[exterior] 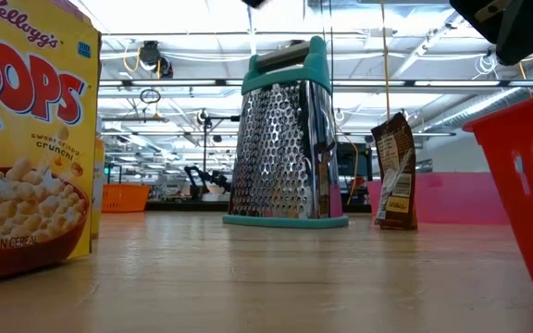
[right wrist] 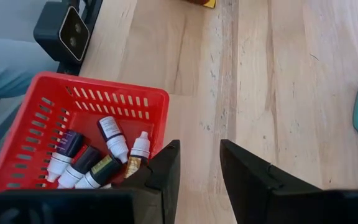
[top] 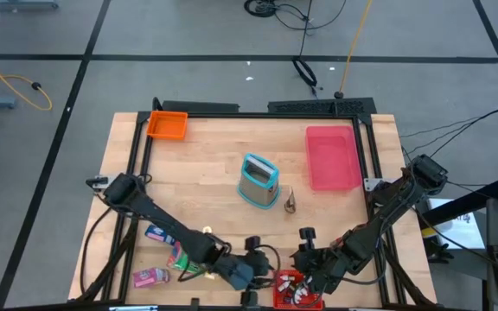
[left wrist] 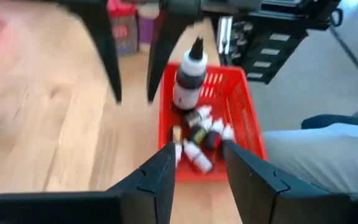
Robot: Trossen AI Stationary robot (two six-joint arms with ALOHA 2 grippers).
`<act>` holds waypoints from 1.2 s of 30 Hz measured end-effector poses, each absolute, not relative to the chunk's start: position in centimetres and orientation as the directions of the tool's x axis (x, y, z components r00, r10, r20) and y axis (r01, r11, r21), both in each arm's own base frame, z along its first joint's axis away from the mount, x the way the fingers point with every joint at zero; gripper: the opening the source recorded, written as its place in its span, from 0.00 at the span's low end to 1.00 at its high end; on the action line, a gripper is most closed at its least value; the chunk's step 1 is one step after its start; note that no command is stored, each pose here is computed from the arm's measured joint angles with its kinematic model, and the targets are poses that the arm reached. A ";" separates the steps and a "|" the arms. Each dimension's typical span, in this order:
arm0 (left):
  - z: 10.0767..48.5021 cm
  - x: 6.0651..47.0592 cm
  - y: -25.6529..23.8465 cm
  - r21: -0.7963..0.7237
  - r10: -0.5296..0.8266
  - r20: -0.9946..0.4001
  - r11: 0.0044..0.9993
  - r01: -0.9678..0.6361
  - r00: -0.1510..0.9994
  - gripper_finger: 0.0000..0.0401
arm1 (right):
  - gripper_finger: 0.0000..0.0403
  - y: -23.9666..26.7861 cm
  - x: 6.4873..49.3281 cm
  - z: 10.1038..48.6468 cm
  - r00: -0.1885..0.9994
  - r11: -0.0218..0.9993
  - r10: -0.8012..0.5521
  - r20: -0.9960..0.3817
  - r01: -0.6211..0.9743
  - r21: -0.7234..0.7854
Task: Pick & Place Kitchen Items
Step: Put the yellow cereal box into the pink bin
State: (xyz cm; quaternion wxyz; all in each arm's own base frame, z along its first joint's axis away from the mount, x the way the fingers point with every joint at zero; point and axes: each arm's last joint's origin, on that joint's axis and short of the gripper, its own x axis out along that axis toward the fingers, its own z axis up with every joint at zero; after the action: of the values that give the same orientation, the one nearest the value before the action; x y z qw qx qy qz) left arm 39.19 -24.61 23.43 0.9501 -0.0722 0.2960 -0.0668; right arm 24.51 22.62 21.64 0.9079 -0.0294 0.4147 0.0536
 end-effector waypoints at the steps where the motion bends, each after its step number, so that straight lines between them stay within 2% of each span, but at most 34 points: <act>1: 23.6 38.6 -24.8 -0.174 -0.152 -0.568 0.983 0.063 0.809 0.34 | 0.26 22.6 24.5 21.6 0.651 0.993 0.074 -0.756 -0.115 -0.002; 6: 24.6 36.1 -25.9 -0.163 -0.055 -0.605 0.985 -0.056 0.794 0.33 | 0.26 22.6 24.5 21.6 0.651 0.995 0.074 -0.756 -0.104 0.007; 10: 25.7 34.0 -26.3 -0.205 -0.030 -0.642 0.970 -0.133 0.766 0.33 | 0.26 22.6 24.5 21.7 0.652 0.995 0.075 -0.754 -0.104 0.009; 18: 26.6 31.5 -26.1 -0.183 0.041 -0.698 0.955 -0.233 0.715 0.33 | 0.26 22.7 24.6 21.7 0.655 0.995 0.077 -0.752 -0.098 0.017; 23: 26.7 30.7 -25.5 -0.205 0.043 -0.756 0.933 -0.298 0.653 0.33 | 0.26 22.7 24.6 21.7 0.654 0.995 0.077 -0.752 -0.099 0.017; 31: 26.9 28.9 -24.5 -0.249 -0.011 -0.873 0.870 -0.425 0.488 0.33 | 0.26 22.7 24.5 21.7 0.654 0.995 0.077 -0.752 -0.098 0.016; 36: 28.3 28.0 -23.7 -0.262 -0.015 -0.882 0.846 -0.464 0.471 0.33 | 0.26 22.7 24.6 21.7 0.655 0.995 0.077 -0.752 -0.098 0.017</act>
State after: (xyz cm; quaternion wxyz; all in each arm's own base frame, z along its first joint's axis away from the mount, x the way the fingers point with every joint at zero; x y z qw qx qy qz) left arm 27.97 -23.71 28.27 0.8229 -0.2413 0.4961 0.1364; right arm 24.55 22.67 21.69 0.9095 -0.0128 0.4128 0.0483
